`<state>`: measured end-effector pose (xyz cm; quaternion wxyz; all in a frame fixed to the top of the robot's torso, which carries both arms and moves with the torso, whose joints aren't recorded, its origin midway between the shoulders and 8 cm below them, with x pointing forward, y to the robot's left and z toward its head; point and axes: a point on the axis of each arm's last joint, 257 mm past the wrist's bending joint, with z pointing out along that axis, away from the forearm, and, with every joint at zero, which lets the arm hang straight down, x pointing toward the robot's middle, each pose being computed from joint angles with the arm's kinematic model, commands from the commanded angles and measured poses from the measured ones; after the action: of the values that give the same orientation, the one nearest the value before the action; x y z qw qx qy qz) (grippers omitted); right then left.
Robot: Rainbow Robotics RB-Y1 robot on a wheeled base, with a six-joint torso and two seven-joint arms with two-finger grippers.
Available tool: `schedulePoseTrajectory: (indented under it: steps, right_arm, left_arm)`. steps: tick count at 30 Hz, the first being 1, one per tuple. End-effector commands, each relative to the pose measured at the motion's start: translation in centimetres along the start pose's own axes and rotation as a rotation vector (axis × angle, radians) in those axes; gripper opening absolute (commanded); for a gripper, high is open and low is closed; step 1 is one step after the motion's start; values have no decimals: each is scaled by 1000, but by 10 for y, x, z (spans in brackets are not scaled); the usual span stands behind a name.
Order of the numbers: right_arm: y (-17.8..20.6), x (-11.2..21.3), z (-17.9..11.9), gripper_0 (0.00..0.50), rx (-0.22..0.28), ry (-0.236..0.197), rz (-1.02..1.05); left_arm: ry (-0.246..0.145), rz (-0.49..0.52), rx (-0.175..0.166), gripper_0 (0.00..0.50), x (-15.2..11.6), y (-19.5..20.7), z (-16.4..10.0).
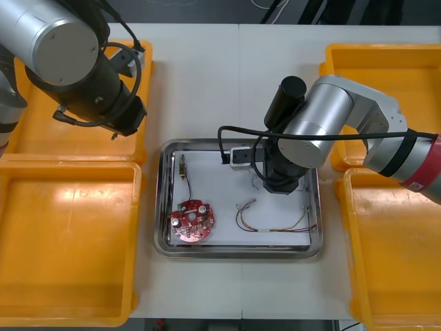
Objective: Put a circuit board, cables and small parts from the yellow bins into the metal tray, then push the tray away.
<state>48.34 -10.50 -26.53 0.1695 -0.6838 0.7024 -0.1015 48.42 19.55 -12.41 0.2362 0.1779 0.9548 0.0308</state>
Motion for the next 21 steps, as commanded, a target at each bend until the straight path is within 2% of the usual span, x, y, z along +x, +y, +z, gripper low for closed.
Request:
schedulePoseTrajectory:
  steps: [1,7,11,17,19,21]
  right_arm:
    - [-3,1,-1,500,23,0,-21]
    - [-6,-8,-13,500,42,-23,-37]
    - [-6,-9,-22,500,32,-28,-28]
    - [-13,-10,-50,500,41,-37,-10]
    - [-15,-10,-59,500,35,-41,6]
    - [-15,-8,-72,500,8,-48,31]
  left_arm:
    - [-37,-100,26,0,-13,-6,-13]
    - [-38,-105,25,0,-13,-6,-13]
    - [-42,-108,25,0,-14,-5,-15]
    - [-40,-97,27,0,-13,-6,-14]
    - [-41,-96,27,0,-14,-6,-15]
    - [-41,-100,30,0,-14,-7,-14]
